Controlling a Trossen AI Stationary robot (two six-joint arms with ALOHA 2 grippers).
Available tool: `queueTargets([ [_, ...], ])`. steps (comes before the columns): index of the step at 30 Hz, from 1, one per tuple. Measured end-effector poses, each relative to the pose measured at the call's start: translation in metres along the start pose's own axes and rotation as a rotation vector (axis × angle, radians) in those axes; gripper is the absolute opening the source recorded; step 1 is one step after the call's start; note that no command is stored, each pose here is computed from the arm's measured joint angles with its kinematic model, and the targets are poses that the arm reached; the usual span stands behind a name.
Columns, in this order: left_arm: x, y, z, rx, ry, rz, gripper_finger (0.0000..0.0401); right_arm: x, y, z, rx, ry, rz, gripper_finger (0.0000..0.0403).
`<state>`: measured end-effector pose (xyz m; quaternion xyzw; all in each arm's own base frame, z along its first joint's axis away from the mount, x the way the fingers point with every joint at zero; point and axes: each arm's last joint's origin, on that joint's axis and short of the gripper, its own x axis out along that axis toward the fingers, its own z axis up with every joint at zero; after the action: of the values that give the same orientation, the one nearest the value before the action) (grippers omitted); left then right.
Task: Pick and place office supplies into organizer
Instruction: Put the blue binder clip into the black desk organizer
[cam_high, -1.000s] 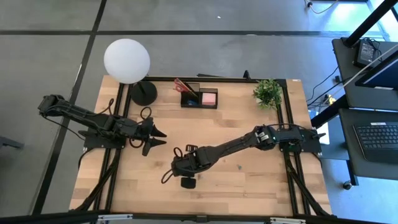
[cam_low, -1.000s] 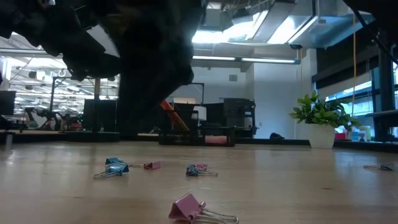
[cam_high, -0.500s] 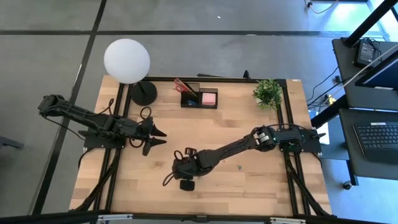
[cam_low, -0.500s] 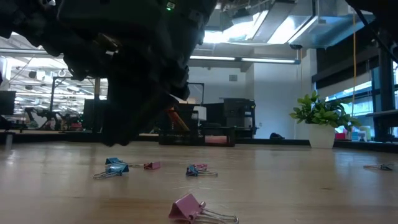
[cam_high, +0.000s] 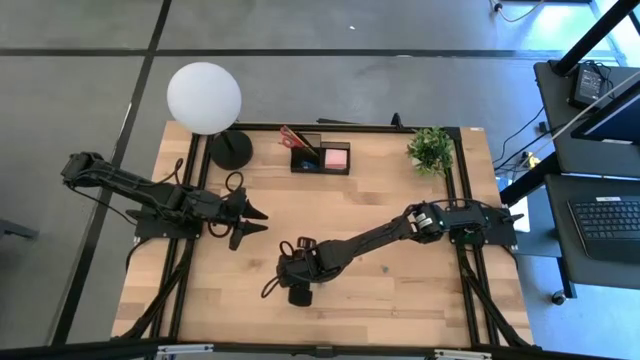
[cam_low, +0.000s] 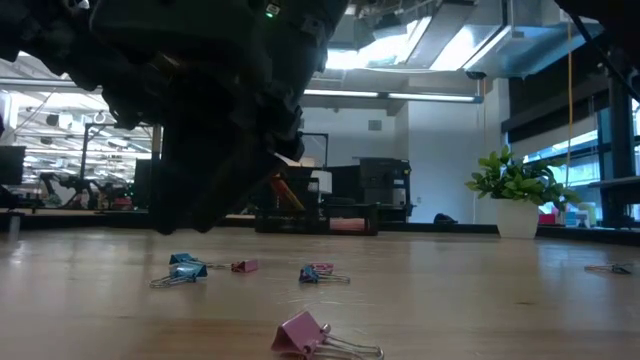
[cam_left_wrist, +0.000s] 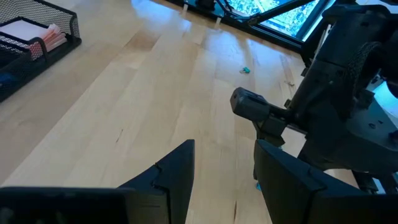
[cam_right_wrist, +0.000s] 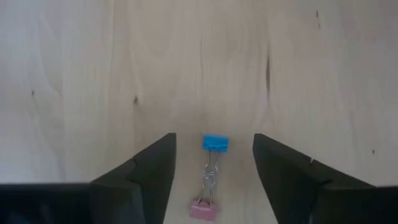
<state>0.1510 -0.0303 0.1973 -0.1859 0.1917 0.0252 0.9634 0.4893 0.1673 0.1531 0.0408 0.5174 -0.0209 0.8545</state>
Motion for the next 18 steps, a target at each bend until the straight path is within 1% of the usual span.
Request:
queueTargets([
  [3, 0.0, 0.0, 0.0, 0.0, 0.0, 0.0, 0.0159, 0.0, 0.0001, 0.0, -0.005, 0.0, 0.0, 0.0226],
  [8, 0.0, 0.0, 0.0, -0.001, 0.0, 0.0, 0.0159, 0.0, -0.0004, 0.0, -0.005, -0.005, -0.016, 0.0227],
  [11, -0.0001, 0.0, 0.0, -0.001, 0.0, 0.0, 0.0159, 0.0013, -0.0005, -0.0004, 0.026, -0.004, -0.018, 0.0227],
  [18, -0.0001, 0.0, 0.0, -0.001, 0.0, 0.0, 0.0159, 0.0063, -0.0008, -0.0028, 0.067, 0.007, -0.027, 0.0207],
])
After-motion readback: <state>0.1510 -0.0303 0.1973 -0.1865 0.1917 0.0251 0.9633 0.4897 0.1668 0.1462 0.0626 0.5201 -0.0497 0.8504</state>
